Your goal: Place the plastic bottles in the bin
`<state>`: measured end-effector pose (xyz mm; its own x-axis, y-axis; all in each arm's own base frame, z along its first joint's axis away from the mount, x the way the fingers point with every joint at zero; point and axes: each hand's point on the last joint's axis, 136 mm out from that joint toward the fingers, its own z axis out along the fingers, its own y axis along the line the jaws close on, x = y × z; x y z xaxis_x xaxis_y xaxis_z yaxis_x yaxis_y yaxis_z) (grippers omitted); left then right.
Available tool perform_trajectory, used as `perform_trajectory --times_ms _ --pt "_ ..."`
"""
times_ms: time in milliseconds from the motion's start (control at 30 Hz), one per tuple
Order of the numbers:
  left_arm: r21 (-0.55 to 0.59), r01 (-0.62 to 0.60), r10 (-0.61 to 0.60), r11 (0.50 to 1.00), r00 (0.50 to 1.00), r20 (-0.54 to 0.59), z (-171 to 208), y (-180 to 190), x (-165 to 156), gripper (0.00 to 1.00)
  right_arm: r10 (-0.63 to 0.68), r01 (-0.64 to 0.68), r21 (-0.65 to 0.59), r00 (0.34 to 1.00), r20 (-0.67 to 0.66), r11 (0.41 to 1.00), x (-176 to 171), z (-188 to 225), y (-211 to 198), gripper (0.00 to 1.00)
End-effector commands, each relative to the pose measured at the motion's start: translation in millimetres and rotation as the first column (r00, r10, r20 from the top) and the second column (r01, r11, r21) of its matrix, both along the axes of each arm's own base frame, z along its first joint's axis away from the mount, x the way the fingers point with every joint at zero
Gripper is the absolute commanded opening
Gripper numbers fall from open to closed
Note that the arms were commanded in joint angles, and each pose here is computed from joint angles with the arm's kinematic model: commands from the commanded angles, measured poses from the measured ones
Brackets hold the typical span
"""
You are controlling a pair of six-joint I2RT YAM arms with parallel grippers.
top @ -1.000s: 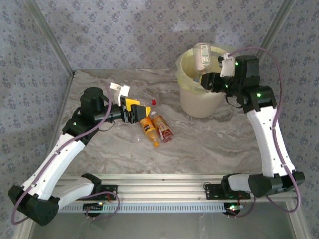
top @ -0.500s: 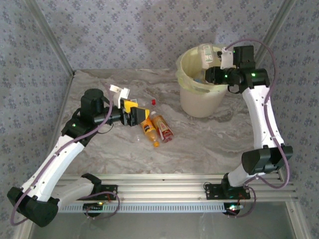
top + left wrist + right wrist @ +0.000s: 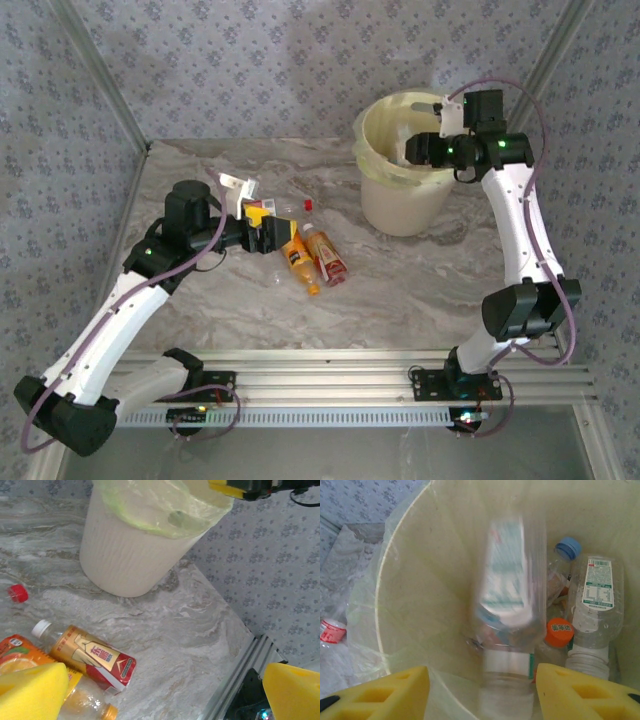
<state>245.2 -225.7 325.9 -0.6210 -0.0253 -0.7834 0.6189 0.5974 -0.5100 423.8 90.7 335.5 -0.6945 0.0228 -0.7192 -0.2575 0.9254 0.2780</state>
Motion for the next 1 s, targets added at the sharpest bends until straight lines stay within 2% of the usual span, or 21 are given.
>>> perform_trajectory --times_ms 0,300,433,567,700,967 --pt "0.046 -0.049 0.049 0.998 0.999 -0.013 -7.2 7.4 2.8 1.00 -0.009 0.010 -0.002 0.997 0.081 1.000 -2.8 27.3 -1.4 0.66" --pt "0.141 -0.186 0.204 0.972 0.971 -0.128 -36.5 24.7 17.0 1.00 0.015 -0.023 0.047 0.986 0.168 0.999 -40.5 51.5 12.2 0.72" --pt "0.221 -0.274 0.317 0.936 0.929 -0.190 -55.6 40.7 25.0 1.00 0.056 -0.088 0.152 0.977 0.208 0.984 -71.3 55.0 32.2 0.72" --pt "0.247 -0.336 0.396 0.909 0.880 -0.263 -71.8 52.7 34.7 1.00 0.108 -0.167 0.249 0.966 0.234 0.954 -104.0 50.3 52.7 0.75" --pt "0.293 -0.383 0.473 0.876 0.802 -0.366 -98.7 68.7 40.9 0.99 0.199 -0.260 0.309 0.956 0.215 0.915 -139.5 33.0 77.1 0.79" --pt "0.382 -0.376 0.528 0.844 0.708 -0.469 -145.0 71.2 60.9 0.98 0.367 -0.383 0.334 0.924 0.111 0.861 -189.5 -37.9 131.5 0.85"
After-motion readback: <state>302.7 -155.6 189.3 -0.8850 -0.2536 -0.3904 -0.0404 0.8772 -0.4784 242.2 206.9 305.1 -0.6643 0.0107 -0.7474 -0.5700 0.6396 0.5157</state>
